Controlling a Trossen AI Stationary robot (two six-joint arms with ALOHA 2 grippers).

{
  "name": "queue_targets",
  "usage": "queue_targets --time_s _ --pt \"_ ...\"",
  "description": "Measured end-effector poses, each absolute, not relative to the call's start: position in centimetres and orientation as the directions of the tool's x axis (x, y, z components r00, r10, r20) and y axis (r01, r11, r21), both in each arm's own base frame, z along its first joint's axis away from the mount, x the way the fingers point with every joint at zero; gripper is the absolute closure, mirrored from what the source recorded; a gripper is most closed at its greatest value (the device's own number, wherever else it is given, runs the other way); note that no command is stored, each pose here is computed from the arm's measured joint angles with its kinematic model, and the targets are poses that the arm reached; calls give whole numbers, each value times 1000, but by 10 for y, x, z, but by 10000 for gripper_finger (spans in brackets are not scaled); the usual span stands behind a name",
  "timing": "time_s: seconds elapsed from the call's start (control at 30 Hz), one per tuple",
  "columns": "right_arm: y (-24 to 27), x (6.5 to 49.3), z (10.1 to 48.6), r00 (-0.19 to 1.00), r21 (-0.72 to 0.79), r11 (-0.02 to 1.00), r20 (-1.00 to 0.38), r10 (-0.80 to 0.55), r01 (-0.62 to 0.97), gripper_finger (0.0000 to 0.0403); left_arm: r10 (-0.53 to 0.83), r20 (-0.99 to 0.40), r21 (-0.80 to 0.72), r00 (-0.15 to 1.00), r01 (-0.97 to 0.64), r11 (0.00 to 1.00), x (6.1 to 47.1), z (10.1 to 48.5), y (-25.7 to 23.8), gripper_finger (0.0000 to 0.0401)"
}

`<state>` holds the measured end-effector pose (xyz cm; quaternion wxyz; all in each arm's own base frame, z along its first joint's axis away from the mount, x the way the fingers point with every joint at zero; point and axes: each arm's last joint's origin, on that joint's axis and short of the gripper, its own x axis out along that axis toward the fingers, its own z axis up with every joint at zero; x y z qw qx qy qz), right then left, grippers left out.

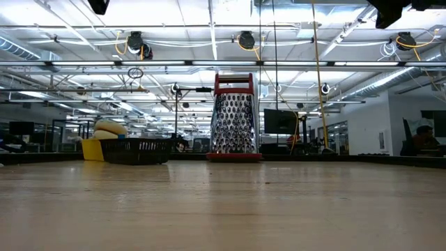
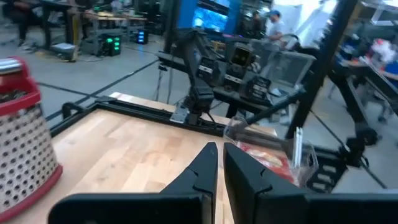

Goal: Pick & Place Food Item
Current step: Put the red popcorn bag into the transparent bin

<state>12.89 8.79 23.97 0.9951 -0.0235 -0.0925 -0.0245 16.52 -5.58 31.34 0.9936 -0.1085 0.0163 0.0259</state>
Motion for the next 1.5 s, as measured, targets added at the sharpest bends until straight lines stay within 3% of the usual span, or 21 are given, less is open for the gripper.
queue_targets --time_s 0.2,0.3,0.57,0.67,0.77,0.87,0.97,1.07,1.2,1.37,1.5 --pt "88 129 240 982 -43 998 185 -44 53 229 103 -74 -272 992 -120 955 171 307 -57 373" --pt "88 129 240 982 -43 998 185 -44 53 231 81 -130 -251 988 -112 962 178 300 -61 351" --pt "88 129 239 982 -45 998 182 -44 53 234 -168 -406 -359 898 13 933 191 279 -77 268" --pt "88 129 239 983 -49 997 179 -43 53 234 -168 -593 -415 788 -120 902 186 259 -78 265" --pt "88 129 239 983 -50 997 177 -43 53 232 -91 -805 -380 586 -392 838 174 234 -73 272" --pt "88 129 238 984 -53 997 174 -43 53 232 4 -939 -239 345 -658 714 161 214 -68 281" --pt "88 129 238 984 -53 997 174 -44 54 232 36 -984 -122 177 -798 590 154 204 -66 289" --pt "88 129 238 984 -49 997 173 -44 54 232 -3 -998 -50 57 -854 518 155 195 -69 296" --pt "88 129 238 984 -45 998 171 -44 53 232 -49 -999 -14 -10 -885 466 161 185 -75 299" --pt "88 129 238 985 -45 998 168 -44 52 232 -50 -994 60 -95 -876 478 168 167 -85 292" --pt "88 129 238 985 -33 998 169 -44 50 232 -16 -987 130 -157 -868 479 171 156 -88 263"
